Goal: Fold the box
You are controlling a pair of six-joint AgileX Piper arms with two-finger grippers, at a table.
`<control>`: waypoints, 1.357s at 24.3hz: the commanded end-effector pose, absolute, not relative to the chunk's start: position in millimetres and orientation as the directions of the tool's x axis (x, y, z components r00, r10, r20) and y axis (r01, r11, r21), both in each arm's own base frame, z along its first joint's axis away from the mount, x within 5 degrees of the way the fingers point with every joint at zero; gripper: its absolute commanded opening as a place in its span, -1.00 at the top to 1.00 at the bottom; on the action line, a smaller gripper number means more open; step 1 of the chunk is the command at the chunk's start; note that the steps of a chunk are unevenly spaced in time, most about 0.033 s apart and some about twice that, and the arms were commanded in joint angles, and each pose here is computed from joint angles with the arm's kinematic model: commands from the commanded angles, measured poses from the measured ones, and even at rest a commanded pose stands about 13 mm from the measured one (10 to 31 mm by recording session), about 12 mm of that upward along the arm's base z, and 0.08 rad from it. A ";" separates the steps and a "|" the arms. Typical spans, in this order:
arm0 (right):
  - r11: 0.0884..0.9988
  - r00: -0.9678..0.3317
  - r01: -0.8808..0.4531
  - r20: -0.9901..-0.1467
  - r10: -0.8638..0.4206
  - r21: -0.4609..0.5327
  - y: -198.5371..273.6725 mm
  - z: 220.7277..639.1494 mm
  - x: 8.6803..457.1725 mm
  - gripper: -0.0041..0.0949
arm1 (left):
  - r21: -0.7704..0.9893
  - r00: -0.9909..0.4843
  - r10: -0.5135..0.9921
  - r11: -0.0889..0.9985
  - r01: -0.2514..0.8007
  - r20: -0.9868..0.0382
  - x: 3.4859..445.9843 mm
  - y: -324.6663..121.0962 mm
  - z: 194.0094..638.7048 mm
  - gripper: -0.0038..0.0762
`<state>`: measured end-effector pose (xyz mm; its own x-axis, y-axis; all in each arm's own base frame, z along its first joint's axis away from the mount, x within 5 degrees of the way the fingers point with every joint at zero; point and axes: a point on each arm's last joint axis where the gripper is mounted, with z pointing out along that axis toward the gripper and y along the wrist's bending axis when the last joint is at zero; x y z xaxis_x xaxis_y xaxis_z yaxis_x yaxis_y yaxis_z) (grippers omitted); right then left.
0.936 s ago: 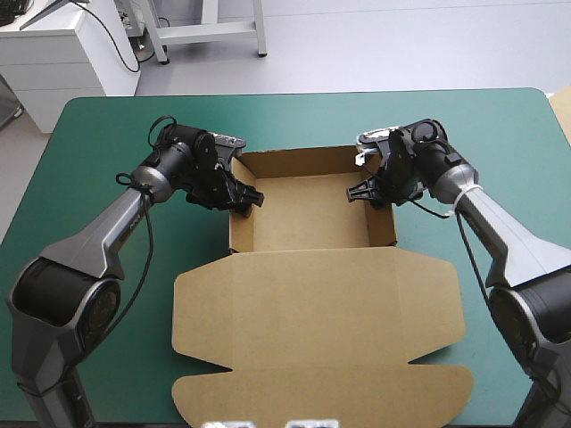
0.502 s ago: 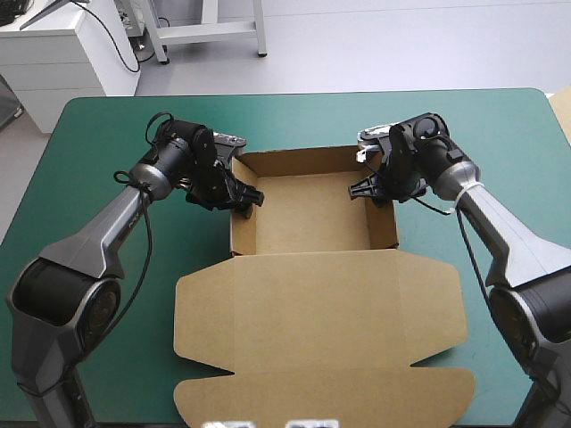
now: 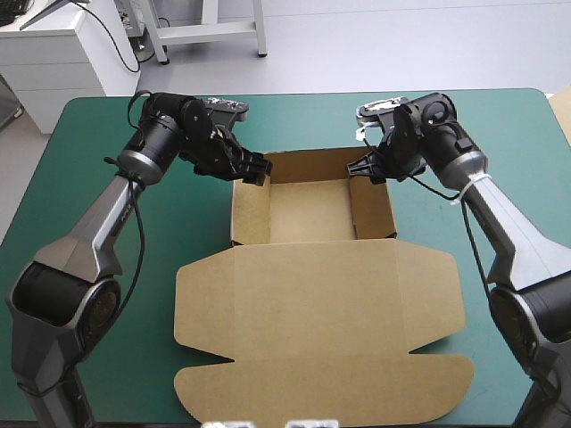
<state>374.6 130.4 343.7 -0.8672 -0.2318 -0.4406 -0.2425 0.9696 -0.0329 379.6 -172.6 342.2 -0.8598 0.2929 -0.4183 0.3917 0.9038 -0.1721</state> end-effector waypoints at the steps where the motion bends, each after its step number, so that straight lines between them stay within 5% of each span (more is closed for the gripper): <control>1: 0.964 -0.811 -0.259 -0.530 -0.247 -0.053 123.1 377.2 366.2 0.00 | -0.185 -0.812 0.277 0.889 0.420 -0.514 362.4 -168.1 391.6 -0.47; 6: 0.971 -0.841 -0.233 -0.491 -0.227 -0.049 119.7 377.8 360.6 0.00 | -0.015 -0.723 0.334 0.903 0.430 -0.605 350.0 -148.6 428.0 -0.24; 10: 0.982 -0.853 -0.184 -0.487 -0.184 -0.050 116.6 377.6 360.9 -0.01 | 0.096 -0.649 0.339 0.920 0.380 -0.681 321.0 -125.4 467.6 0.84; 11: 0.982 -0.854 -0.184 -0.487 -0.184 -0.047 116.8 377.6 360.8 0.00 | 0.102 -0.635 0.342 0.918 0.383 -0.692 315.6 -123.2 473.3 0.91; 22: 0.982 -0.892 -0.190 -0.415 -0.181 -0.018 126.0 347.9 376.4 -0.01 | 0.066 -0.492 0.272 0.917 0.394 -0.827 234.4 -94.2 535.2 0.92; 33: 0.980 -0.921 -0.197 -0.342 -0.184 0.002 133.9 317.4 390.3 0.00 | 0.055 -0.592 0.310 0.911 0.408 -0.744 179.7 -72.7 469.3 0.92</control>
<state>394.7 137.2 293.8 -0.9376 -0.1953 -0.2879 -0.1994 0.9798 -0.0153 199.1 -78.8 475.9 -0.6103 0.3250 -0.7225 0.4022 0.9128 0.0709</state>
